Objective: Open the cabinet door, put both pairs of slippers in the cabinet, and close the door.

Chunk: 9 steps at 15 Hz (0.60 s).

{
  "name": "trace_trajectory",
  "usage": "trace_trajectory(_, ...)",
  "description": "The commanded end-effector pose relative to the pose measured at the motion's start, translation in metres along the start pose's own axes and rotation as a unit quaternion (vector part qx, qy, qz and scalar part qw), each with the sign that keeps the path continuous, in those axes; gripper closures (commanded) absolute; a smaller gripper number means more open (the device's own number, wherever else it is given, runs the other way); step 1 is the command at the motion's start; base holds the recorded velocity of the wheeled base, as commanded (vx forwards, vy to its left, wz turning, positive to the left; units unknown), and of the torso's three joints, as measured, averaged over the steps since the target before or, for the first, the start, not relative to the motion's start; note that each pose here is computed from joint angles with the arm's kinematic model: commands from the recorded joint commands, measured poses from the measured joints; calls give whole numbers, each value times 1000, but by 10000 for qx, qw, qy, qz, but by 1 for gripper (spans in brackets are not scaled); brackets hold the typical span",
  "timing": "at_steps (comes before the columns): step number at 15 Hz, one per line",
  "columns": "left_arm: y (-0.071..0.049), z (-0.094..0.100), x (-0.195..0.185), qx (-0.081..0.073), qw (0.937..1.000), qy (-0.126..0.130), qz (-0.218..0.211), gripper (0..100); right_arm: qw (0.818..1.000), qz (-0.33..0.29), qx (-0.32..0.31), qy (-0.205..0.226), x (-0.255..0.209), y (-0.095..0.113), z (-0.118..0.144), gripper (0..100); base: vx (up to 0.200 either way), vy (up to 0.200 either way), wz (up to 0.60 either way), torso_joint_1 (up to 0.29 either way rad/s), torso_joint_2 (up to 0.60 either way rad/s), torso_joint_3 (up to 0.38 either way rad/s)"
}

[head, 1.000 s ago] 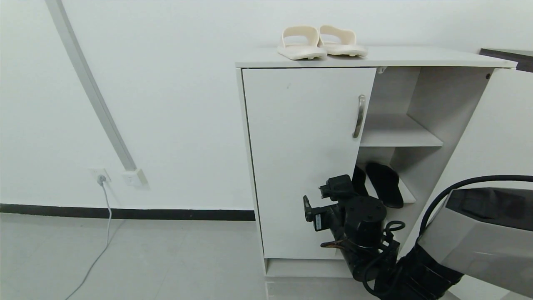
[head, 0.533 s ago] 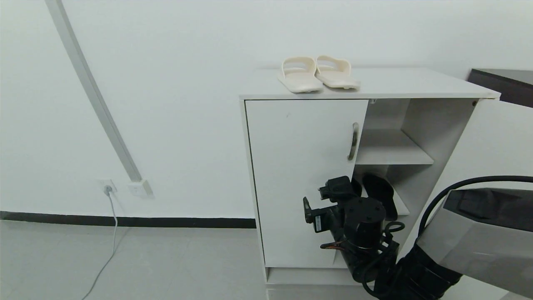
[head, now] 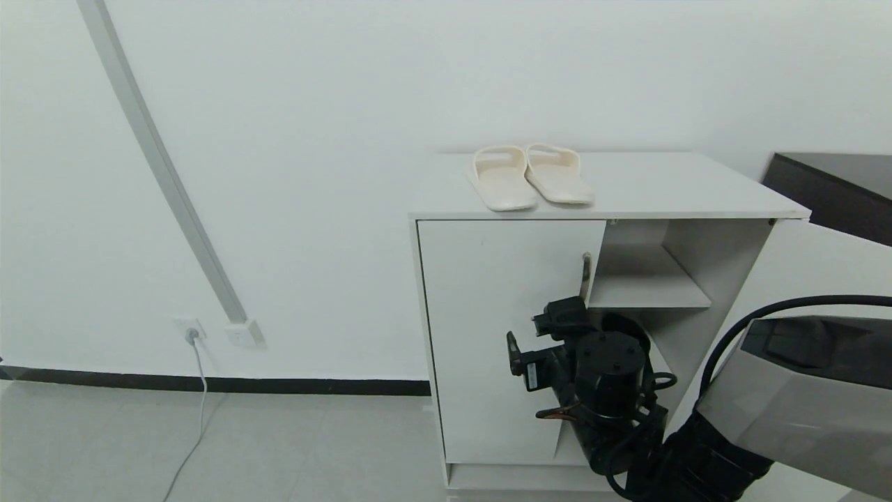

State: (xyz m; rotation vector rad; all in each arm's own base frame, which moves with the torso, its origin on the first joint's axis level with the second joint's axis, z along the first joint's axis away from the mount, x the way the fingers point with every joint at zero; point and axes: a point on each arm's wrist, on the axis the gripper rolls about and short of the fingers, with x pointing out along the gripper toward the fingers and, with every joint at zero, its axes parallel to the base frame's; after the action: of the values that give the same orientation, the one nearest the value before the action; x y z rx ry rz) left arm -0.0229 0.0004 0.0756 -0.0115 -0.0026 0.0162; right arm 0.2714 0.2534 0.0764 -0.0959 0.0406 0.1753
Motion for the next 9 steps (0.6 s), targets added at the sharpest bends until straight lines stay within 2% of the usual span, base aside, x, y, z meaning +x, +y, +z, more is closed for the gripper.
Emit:
trace_trajectory(1,0,0,0,-4,10000,5,4,100,10000,4,-4,1,0,0,0,0,0,0,0,173,-486,-305)
trace_trajectory(9,0,0,0,-4,10000,5,11,100,10000,52,-14,23,-6,-4,-1,0,0,0,0,205,-511,-311)
